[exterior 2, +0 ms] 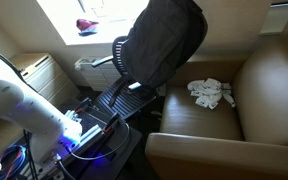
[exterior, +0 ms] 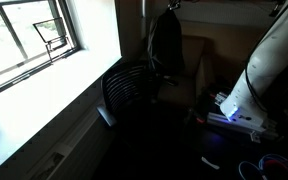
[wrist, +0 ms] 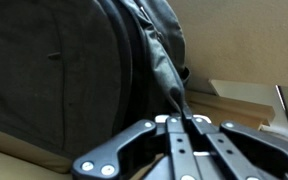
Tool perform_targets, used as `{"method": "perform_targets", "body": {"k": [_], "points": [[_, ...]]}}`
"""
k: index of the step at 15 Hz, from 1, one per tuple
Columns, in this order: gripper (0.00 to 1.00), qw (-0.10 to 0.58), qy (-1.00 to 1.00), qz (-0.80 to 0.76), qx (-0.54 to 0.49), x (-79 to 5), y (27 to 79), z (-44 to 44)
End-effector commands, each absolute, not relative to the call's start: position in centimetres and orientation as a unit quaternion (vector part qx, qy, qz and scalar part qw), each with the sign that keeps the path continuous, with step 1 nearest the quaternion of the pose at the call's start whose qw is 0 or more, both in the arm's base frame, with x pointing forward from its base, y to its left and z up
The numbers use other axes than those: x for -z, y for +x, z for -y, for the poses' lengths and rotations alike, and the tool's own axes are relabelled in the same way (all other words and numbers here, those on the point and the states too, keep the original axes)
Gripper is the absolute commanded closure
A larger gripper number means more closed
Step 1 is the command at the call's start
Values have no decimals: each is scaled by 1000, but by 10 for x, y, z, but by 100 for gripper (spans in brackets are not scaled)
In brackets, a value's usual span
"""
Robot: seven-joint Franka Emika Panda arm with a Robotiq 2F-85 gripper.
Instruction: Move the bag from the chair to the couch and pick up the clothing belt and hang it on the chair
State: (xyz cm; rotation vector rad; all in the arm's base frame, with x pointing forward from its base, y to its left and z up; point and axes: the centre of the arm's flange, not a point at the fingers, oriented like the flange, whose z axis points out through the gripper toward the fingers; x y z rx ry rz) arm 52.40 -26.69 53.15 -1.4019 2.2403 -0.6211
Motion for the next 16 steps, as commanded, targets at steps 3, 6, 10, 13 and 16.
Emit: {"method": "perform_targets", "body": {"k": [3,6,10,13,16], "points": [[100,198,-483,-816,249,-528,528,270],[100,186,-417,-843,286,-530,530,327],[100,164,-340,-866,326,-534,511,402],[100,131,-288,-880,353,-522,502,429],[98,115,-288,-891,333,-505,490,428]]}}
